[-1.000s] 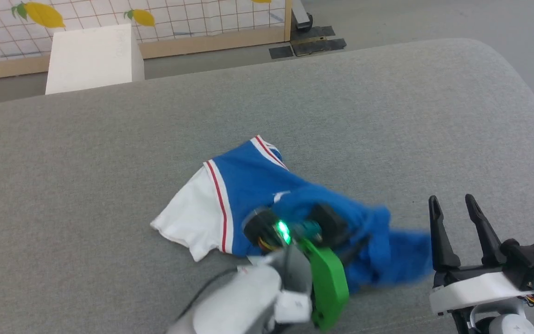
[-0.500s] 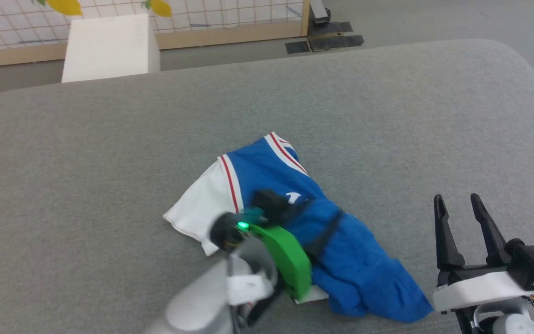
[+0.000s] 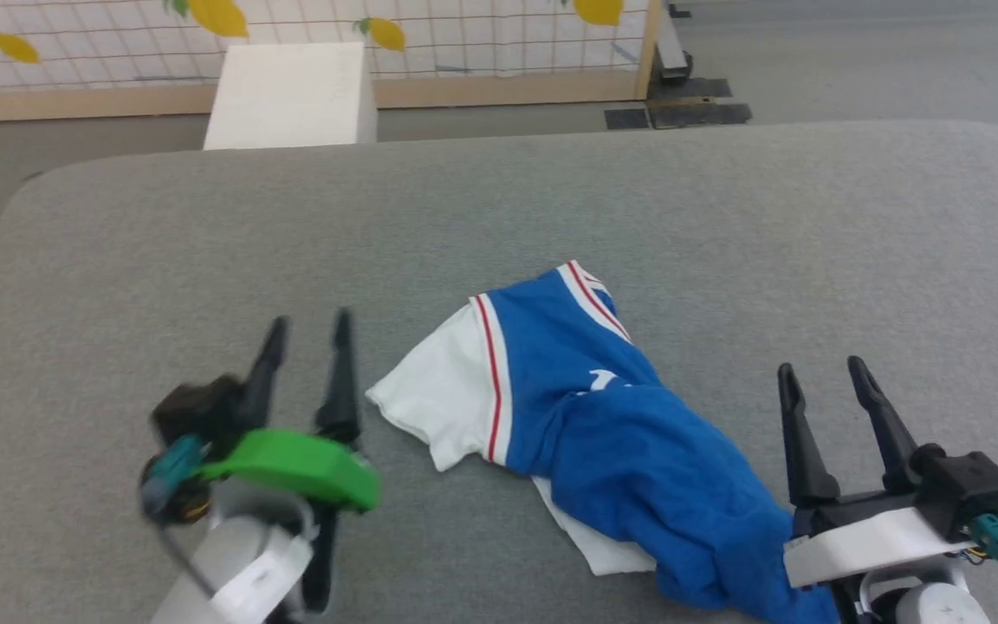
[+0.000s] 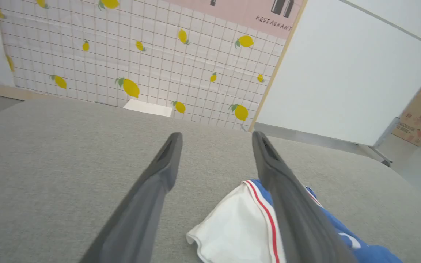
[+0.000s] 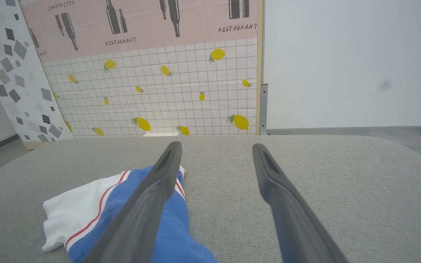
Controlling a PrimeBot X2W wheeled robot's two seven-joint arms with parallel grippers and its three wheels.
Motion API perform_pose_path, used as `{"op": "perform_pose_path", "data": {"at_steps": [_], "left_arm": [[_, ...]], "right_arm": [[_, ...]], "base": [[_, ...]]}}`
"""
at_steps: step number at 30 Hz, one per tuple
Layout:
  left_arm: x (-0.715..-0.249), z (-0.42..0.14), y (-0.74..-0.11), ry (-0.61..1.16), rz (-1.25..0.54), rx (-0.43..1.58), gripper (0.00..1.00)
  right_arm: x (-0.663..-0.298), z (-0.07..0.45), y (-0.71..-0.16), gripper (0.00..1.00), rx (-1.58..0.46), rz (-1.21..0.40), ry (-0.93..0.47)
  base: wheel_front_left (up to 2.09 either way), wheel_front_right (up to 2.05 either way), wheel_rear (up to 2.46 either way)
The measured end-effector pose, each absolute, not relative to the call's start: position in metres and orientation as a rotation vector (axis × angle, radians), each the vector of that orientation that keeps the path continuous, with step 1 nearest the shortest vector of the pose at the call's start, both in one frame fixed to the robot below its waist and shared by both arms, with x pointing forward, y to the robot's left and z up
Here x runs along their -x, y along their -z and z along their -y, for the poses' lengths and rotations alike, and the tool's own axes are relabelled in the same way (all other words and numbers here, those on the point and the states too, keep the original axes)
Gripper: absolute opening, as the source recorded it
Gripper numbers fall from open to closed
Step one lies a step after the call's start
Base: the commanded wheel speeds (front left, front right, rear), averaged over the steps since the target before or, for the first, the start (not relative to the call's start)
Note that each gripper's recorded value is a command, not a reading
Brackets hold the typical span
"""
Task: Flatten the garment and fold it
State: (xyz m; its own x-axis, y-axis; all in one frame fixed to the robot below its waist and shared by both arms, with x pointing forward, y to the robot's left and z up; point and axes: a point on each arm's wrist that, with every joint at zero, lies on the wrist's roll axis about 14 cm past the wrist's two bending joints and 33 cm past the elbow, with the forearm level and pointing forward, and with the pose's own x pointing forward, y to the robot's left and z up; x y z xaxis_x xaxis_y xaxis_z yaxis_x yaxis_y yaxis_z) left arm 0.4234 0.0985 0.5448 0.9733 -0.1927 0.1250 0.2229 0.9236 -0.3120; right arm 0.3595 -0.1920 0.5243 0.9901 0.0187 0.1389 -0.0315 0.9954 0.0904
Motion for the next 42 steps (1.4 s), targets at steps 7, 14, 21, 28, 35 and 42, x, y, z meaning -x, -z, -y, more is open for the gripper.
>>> {"op": "perform_pose_path", "data": {"at_steps": [7,14,21,28,35,42], "left_arm": [[-0.4,-0.148,-0.532,0.068,0.113,0.324,1.0],[-0.398,-0.16,-0.524,0.034,0.12,0.342,1.0],[-0.396,-0.171,-0.511,0.003,0.095,0.336,1.0],[-0.4,-0.181,-0.507,-0.016,0.093,0.327,1.0],[-0.402,-0.187,-0.499,-0.035,0.073,0.323,1.0],[-0.4,-0.193,-0.493,-0.062,0.057,0.323,1.0]], "right_arm": [[-0.386,0.129,-0.533,1.0,-0.03,0.115,-0.223],[-0.402,0.05,-0.487,1.0,0.133,-0.169,-0.473],[-0.397,0.005,-0.438,1.0,0.335,-0.425,-0.671],[-0.398,-0.01,-0.403,1.0,0.43,-0.616,-0.743],[-0.4,-0.016,-0.374,0.95,0.484,-0.779,-0.775],[-0.407,-0.032,-0.381,0.0,0.415,-0.767,-0.808]], "base": [[0.0,0.0,0.0],[0.0,0.0,0.0],[0.0,0.0,0.0],[0.0,0.0,0.0],[0.0,0.0,0.0],[0.0,0.0,0.0]]}}
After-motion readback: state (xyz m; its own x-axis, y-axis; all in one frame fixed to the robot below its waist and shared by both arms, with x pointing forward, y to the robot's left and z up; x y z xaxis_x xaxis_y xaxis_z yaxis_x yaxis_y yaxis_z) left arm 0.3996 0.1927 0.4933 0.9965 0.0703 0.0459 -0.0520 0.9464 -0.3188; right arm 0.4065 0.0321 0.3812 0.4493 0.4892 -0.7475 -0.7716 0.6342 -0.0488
